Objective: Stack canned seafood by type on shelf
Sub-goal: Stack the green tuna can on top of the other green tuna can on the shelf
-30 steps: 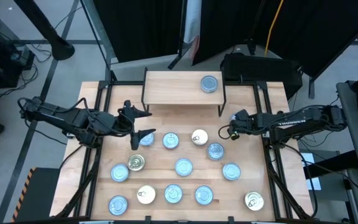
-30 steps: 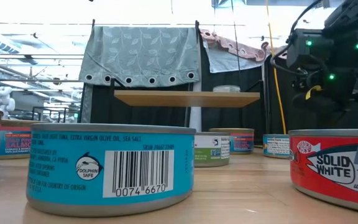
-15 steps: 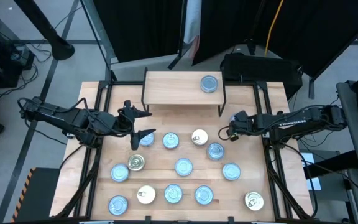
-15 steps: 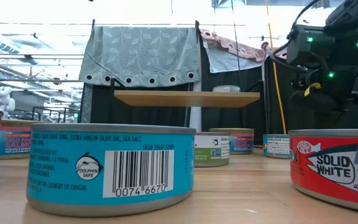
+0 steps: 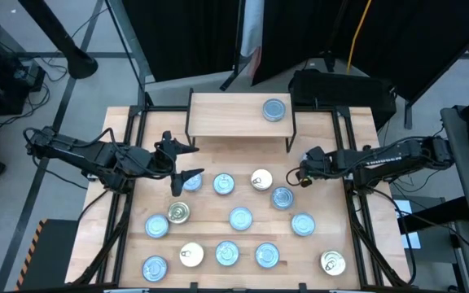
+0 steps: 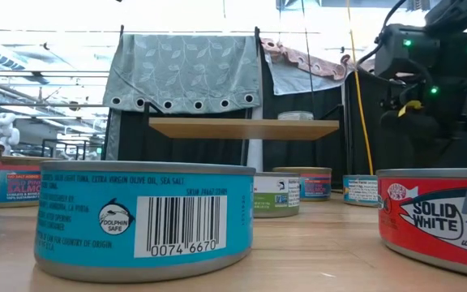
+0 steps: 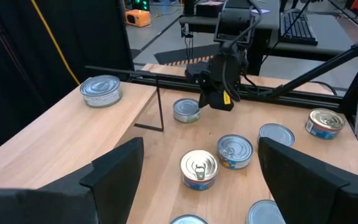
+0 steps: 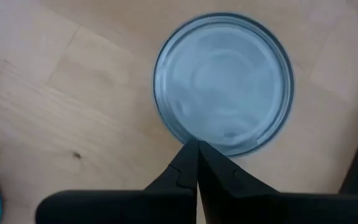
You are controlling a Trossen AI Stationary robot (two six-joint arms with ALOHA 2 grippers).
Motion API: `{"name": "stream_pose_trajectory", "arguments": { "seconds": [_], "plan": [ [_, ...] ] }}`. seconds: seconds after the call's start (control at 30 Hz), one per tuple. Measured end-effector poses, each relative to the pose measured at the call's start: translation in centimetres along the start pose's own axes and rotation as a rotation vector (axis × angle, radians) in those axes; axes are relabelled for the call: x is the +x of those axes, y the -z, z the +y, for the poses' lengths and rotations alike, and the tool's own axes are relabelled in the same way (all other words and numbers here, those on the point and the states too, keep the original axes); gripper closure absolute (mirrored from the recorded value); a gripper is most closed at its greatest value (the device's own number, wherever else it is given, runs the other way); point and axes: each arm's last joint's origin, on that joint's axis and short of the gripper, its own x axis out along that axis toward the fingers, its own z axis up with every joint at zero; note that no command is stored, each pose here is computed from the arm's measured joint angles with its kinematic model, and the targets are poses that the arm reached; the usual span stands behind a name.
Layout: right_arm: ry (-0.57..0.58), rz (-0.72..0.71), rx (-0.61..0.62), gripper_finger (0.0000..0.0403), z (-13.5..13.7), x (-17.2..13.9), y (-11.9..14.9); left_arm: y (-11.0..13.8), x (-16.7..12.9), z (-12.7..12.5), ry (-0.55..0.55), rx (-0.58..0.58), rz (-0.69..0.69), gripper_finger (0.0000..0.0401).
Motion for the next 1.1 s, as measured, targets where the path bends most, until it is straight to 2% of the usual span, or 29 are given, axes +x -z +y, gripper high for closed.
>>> {"name": "stream_pose_trajectory", "arguments": {
  "seconds": [0.33,0.67,0.87,1.1],
  "plan": [
    [0.003,-0.005,-0.001,0.0402,0.1,0.0,0.1,0.0,0.0,0.0,0.000,0.000,0.000,0.0088],
    [0.088,0.033,-0.030,0.0403,0.7,1.2,0.3,0.0,0.0,0.0,0.000,-0.002,0.000,0.0088],
    [0.093,0.049,-0.033,0.0403,0.8,1.4,0.4,0.0,0.0,0.0,0.000,-0.002,0.000,0.0088],
    [0.053,0.187,-0.040,0.0403,0.9,1.7,1.4,0.1,0.0,0.0,-0.001,0.001,0.007,0.0088]
  ]
}}
